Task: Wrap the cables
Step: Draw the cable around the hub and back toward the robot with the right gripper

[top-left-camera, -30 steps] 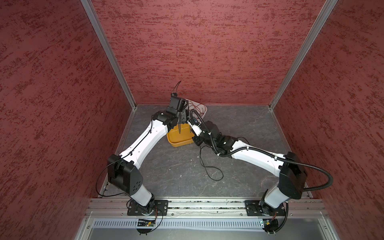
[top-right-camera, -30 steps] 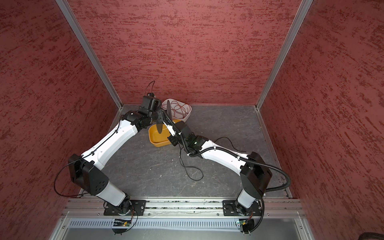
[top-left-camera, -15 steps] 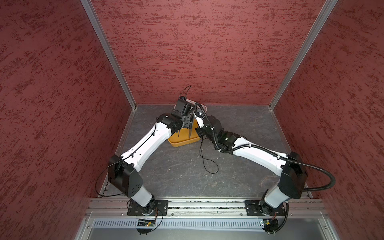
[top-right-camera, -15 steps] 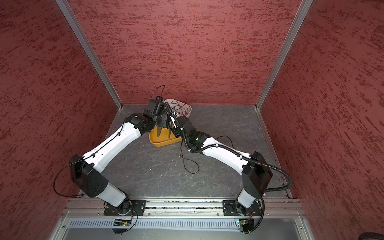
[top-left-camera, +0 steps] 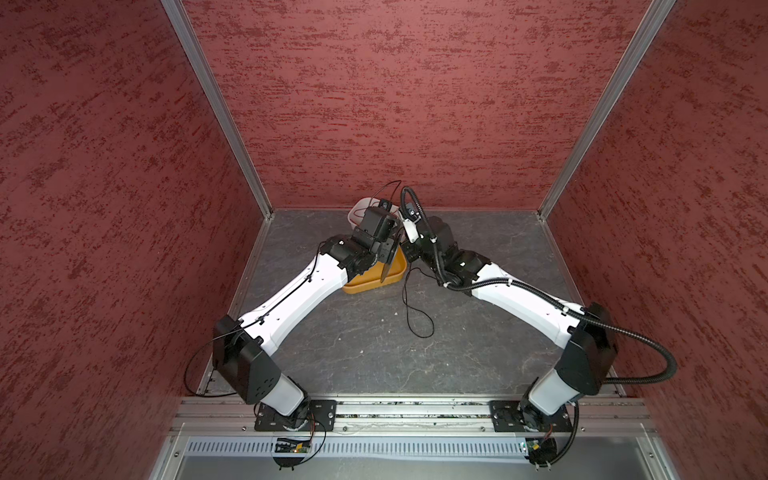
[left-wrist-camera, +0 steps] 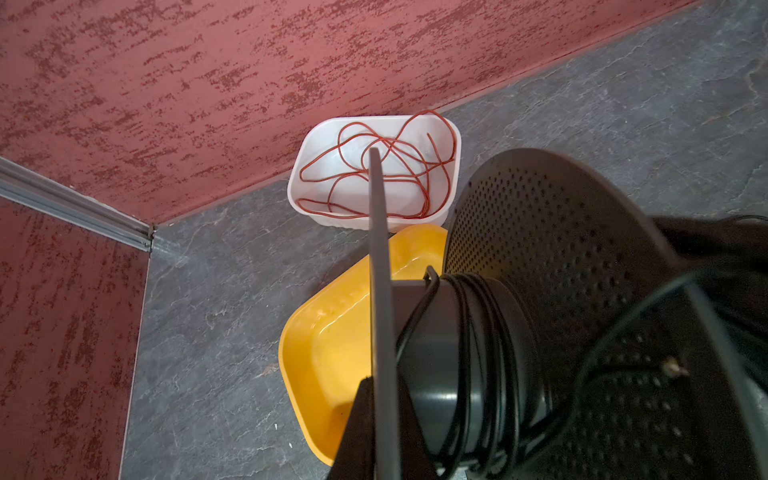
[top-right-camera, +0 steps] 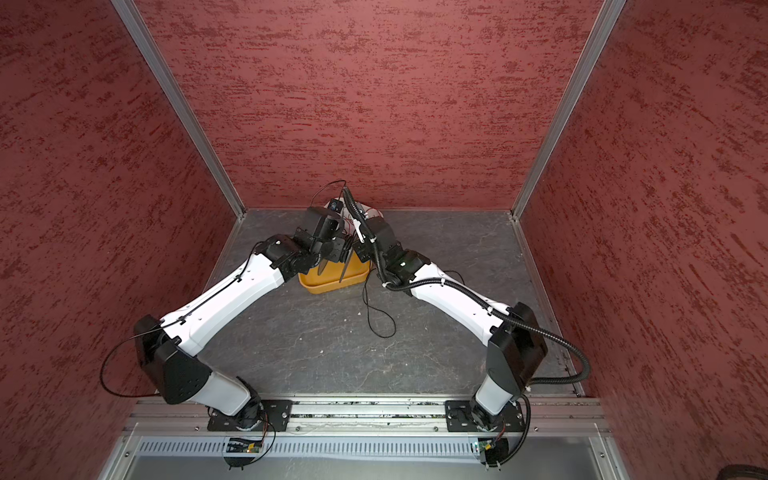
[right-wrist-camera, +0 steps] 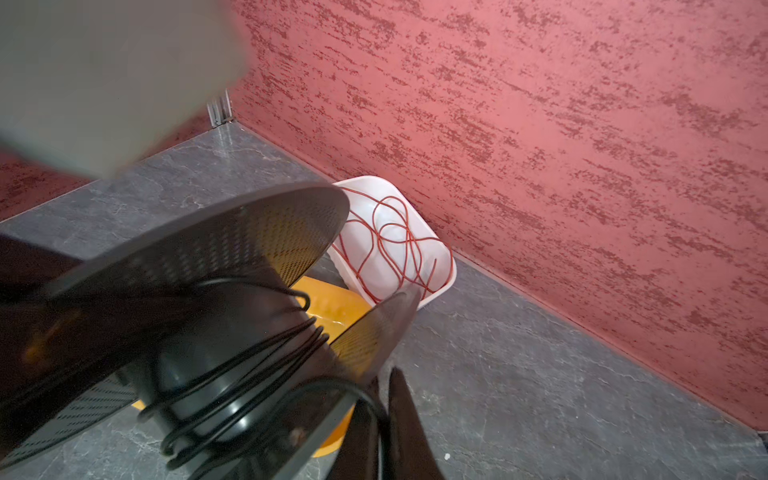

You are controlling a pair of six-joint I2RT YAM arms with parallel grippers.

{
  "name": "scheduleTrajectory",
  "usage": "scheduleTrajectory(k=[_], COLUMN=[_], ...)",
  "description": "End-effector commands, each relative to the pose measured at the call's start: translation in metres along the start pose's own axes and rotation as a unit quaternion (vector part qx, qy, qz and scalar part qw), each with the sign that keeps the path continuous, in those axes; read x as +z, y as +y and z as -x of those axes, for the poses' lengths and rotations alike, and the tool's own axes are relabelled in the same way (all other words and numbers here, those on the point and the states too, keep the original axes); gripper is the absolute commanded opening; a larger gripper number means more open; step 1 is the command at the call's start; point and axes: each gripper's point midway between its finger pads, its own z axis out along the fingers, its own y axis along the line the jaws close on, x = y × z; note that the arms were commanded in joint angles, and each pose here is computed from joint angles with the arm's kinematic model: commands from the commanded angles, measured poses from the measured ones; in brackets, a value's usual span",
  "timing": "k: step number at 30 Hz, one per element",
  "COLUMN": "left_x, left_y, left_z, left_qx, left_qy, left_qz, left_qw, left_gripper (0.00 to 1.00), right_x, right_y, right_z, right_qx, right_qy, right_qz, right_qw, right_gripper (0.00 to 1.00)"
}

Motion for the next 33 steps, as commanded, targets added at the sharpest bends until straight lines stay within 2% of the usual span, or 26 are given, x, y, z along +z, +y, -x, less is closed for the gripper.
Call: scheduleTrajectory(k=[1,6,19,24,27,29,33], left_x=[-0.016,-0.032,-0.089,-0.109,-0.118,-0.122,-0.126], left_y=[0.005,-0.004,-0.003,0.0,0.006,0.01,0.022], left_z=[0.007,0.01,0.031,0.041,0.048,0.052,0.062], left_qx=[0.014,0.03,-0.016,-0.053,-0.095,-0.123,-0.167], left_qy=[-0.021,-0.035,-0.095,-0.117,-0.126,-0.132,-0.148], left_qz=[0.002,-0.02,-0.101,-0.15,-0.188,-0.211,-0.225], left_qw=[1.0,0.999,0.99,0.98,0.969,0.961,0.948], left_gripper=[0.0,0.0,0.0,0.0,0.0,0.0,0.0], right_x=[-0.001,0.007,0.032,0.035,0.033,0.029,0.017], right_y=[-0.027,-0.039,-0.046,-0.023,-0.007,0.003,0.015], right_z=[0.019,0.01,-0.034,-0.054,-0.065,-0.071,-0.08], right_qx=[0.013,0.048,0.13,0.138,0.153,0.166,0.18], right_qy=[-0.017,-0.008,0.002,0.008,0.016,0.017,0.017], right_qz=[-0.015,0.026,0.152,0.218,0.261,0.287,0.321], right_qw=[1.0,0.998,0.98,0.966,0.953,0.943,0.93], right_gripper=[0.12,0.2,0.19,0.19,0.2,0.22,0.32])
